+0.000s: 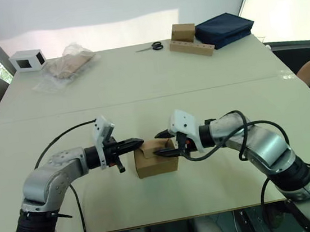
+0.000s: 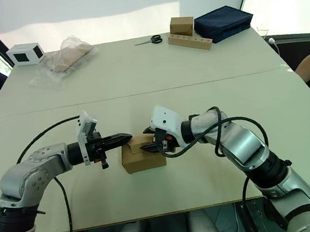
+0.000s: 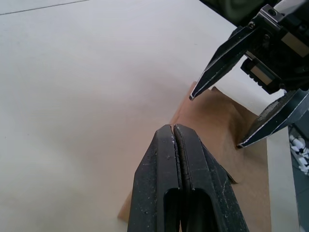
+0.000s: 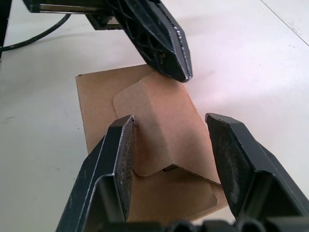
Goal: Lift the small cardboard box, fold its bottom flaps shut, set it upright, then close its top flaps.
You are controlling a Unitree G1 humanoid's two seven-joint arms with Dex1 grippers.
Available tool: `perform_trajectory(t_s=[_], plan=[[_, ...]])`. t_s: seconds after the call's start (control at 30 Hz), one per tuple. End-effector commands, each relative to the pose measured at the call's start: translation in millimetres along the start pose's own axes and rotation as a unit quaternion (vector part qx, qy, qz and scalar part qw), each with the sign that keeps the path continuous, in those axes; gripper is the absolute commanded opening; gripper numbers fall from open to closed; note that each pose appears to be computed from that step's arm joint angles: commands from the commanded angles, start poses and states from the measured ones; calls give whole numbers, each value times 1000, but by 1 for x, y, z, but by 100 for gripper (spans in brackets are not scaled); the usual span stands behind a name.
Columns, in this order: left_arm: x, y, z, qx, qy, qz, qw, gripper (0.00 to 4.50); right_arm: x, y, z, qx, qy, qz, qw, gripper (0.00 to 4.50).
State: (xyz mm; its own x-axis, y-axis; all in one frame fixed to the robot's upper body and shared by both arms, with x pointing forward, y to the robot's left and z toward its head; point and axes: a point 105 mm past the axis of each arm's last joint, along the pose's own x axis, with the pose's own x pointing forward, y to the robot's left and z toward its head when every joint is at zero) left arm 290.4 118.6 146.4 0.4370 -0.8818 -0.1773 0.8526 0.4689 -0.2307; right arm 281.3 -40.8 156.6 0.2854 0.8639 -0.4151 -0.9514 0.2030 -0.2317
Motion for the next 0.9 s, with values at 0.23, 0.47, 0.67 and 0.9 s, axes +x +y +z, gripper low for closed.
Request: perform_trajectory(t_s=[0.23,0.47,0.67,0.9], plan=[[-6,1,-4,33,22,2,999,0,-6,5,18,-9,-40,14,999,239],[-4,0,-7,33,20,-3,999,0,-6,1,9,-30,-13,-3,999,239],[-2,-3,-4,28,12,-8,1000,0,0,-4,4,-49,0,-21,999,239],[-2,-4,-5,20,8,-8,1000,0,1,-9,0,-75,12,-35,996,239]])
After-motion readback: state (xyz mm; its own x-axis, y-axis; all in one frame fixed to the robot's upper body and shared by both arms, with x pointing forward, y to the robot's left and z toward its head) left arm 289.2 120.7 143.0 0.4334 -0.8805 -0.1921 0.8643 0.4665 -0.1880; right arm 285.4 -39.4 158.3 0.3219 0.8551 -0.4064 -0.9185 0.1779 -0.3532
